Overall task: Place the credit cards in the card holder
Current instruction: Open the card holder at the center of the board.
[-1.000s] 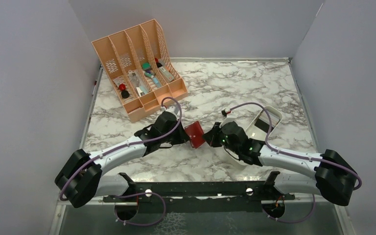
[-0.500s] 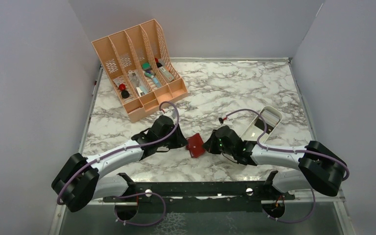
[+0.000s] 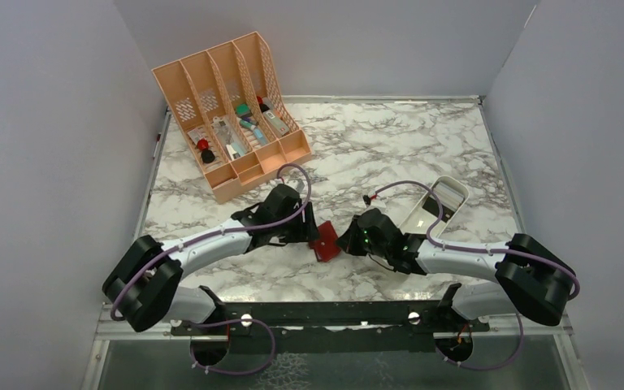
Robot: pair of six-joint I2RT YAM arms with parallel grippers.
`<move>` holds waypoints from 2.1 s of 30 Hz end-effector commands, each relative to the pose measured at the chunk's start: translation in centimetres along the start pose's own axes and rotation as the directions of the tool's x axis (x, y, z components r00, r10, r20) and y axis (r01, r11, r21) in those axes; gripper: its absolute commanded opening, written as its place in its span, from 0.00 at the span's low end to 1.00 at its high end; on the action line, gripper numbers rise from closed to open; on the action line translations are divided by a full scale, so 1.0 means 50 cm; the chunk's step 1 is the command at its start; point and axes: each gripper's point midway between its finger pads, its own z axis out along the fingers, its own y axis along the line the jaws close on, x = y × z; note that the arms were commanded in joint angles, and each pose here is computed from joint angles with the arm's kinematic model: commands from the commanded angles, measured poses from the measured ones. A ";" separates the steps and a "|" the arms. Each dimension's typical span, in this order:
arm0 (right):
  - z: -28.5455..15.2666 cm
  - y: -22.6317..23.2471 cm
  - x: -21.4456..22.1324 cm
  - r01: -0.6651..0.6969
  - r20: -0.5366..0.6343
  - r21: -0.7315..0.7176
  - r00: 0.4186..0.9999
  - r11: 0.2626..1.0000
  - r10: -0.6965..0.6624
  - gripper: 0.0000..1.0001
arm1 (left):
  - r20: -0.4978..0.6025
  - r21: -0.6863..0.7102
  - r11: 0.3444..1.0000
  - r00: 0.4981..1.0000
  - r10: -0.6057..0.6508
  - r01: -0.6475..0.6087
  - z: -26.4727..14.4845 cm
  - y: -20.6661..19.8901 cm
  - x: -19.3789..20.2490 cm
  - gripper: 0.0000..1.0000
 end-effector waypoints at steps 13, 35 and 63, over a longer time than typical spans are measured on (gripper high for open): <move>0.014 -0.003 0.016 -0.007 -0.027 0.012 1.000 1.000 0.008 0.03 | -0.068 -0.141 0.981 0.990 0.122 -0.131 0.039 0.003 0.005 0.21; -0.034 0.076 -0.040 0.319 -0.068 -0.080 0.944 0.944 -0.324 0.72 | 0.069 0.172 0.984 0.997 0.038 -0.050 -0.062 -0.124 -0.039 0.00; -0.023 -0.072 -0.123 0.298 0.005 0.342 0.948 0.891 -0.319 0.37 | 0.085 0.004 0.999 0.995 0.052 -0.053 -0.072 -0.019 -0.032 0.00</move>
